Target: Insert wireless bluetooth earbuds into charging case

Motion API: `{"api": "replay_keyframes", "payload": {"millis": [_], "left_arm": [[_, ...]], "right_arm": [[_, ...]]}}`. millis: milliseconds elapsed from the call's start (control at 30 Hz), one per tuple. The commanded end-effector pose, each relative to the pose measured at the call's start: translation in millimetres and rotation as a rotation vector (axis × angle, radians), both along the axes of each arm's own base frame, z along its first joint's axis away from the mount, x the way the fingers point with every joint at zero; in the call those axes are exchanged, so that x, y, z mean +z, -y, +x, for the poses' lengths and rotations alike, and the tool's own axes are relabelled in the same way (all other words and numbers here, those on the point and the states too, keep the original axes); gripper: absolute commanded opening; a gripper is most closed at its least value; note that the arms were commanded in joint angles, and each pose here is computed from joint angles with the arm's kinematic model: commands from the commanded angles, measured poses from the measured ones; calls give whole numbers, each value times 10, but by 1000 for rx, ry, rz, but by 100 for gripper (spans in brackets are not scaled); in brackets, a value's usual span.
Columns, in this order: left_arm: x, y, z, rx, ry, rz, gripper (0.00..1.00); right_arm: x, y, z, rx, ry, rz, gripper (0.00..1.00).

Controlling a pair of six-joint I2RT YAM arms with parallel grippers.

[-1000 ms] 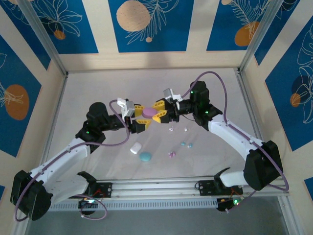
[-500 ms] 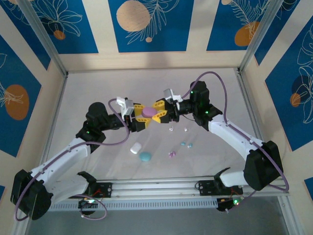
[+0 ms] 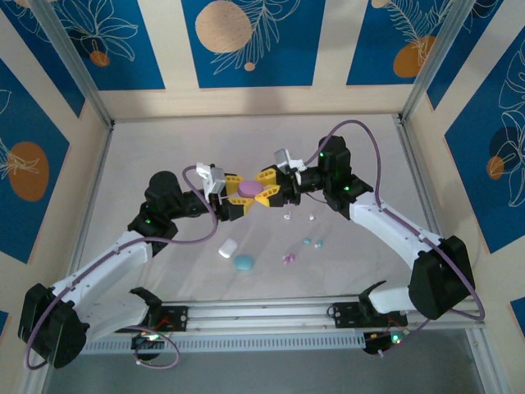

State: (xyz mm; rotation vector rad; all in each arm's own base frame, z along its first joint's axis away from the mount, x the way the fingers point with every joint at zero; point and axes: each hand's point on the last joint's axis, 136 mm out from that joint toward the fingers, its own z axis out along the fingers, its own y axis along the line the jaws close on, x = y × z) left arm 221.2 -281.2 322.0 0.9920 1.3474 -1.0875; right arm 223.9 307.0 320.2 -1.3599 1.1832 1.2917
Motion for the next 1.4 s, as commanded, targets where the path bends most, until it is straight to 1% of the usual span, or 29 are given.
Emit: {"api": "replay_keyframes", "payload": {"millis": [0,100,367,567,667,833,933,1000,1133,1267,1333,1367], "left_arm": [[108,47,-120,-62,47,-1,52],[118,52,-115,-61,44,0,51],[123,52,-108,-59,40,2,42],[73,42,-139,-67,42,21,37],[54,27,-169,-71,59,35,36],[64,24,-196,-79,84,33,35],[79,31,-184,-78,85,25,34],[101,35,-178,-76,86,9,34],[100,20,-150,-52,83,-14,34],[77,-17,-66,10,66,-45,34],[71,-26,-61,18,63,-64,34],[66,-31,-51,25,60,-72,34]], "right_arm": [[67,14,1,-5,5,8,35],[60,6,-2,3,0,5,35],[57,-16,-16,10,-1,0,36],[101,14,45,-16,-50,-5,43],[114,39,124,-52,-121,-22,49],[129,47,217,-84,-223,-53,56],[127,32,239,-94,-240,-62,57],[131,21,283,-130,-240,-69,60],[187,23,361,-191,-279,-78,65],[317,41,283,-183,-329,-87,68],[361,81,397,-298,-378,-86,71],[401,119,421,-330,-398,-79,72]]}}
